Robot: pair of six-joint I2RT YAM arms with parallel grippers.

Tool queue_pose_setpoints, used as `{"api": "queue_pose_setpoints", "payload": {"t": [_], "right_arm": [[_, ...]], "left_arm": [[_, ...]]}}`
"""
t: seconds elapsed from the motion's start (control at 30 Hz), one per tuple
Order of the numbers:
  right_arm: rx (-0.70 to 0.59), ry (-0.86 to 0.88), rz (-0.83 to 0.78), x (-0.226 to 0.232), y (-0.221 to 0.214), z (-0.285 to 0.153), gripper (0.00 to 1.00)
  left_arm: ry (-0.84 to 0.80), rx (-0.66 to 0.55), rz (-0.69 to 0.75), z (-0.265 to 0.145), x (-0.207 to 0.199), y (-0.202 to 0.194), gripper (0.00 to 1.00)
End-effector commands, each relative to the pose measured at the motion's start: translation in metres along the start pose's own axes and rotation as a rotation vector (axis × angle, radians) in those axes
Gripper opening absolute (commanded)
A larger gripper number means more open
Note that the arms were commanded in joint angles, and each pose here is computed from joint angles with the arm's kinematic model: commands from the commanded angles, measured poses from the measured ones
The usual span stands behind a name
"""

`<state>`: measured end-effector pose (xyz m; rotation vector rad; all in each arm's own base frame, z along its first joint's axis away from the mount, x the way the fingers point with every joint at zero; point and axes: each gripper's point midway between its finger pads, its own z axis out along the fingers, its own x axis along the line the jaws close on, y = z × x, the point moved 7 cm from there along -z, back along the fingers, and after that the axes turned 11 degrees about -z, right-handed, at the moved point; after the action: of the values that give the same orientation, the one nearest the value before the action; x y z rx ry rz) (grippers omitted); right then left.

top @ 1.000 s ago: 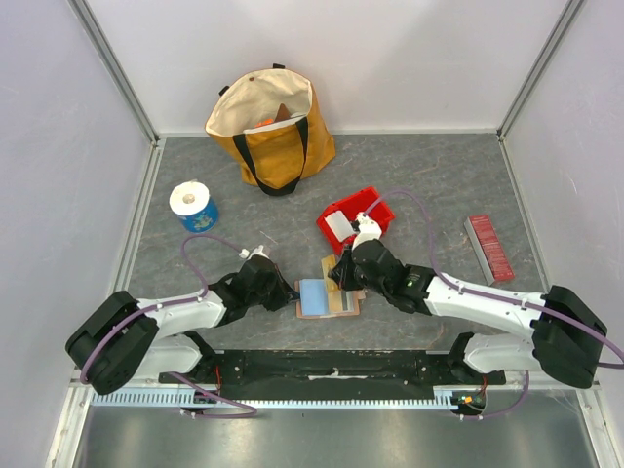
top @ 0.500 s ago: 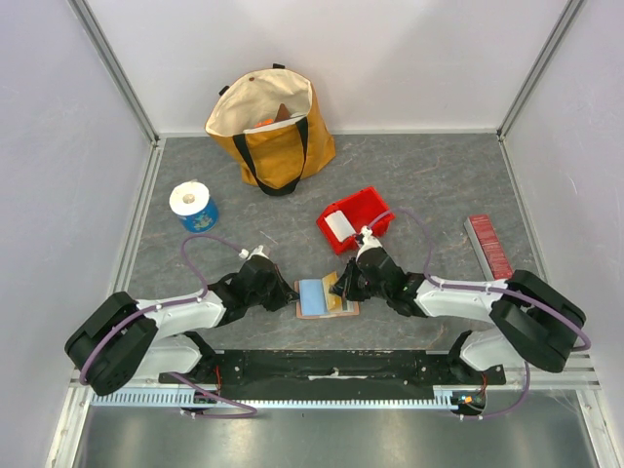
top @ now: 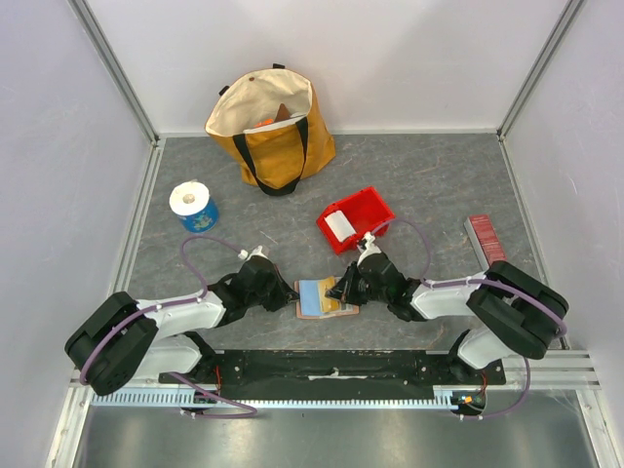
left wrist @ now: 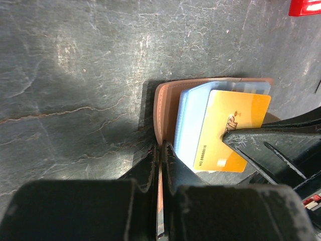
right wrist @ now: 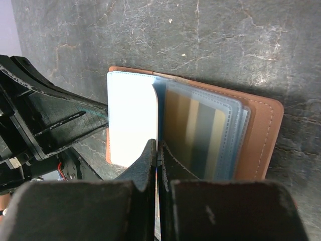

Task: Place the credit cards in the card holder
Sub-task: Insert the credit card into the card holder.

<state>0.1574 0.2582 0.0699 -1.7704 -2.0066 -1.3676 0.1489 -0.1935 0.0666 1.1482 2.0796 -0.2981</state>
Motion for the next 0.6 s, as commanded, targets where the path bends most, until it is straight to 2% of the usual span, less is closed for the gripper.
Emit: {"api": "queue_pose_setpoints", "payload": {"t": [0.0, 0.33, 0.57], "right_arm": [[0.003, 0.0, 0.053, -0.009, -0.01, 0.002, 0.0], [-0.073, -0.076, 0.065, -0.022, -0.006, -0.014, 0.0], [-0.052, -0.065, 0.056, -0.023, -0.009, -0.008, 0.0]], "left_arm": [[0.033, -0.002, -0.039, 0.002, 0.01, -0.003, 0.02], [0.027, -0.003, -0.061, 0.001, 0.015, -0.004, 0.02], [0.029, 0.001, -0.054, 0.002, 0.015, -0.005, 0.02]]}}
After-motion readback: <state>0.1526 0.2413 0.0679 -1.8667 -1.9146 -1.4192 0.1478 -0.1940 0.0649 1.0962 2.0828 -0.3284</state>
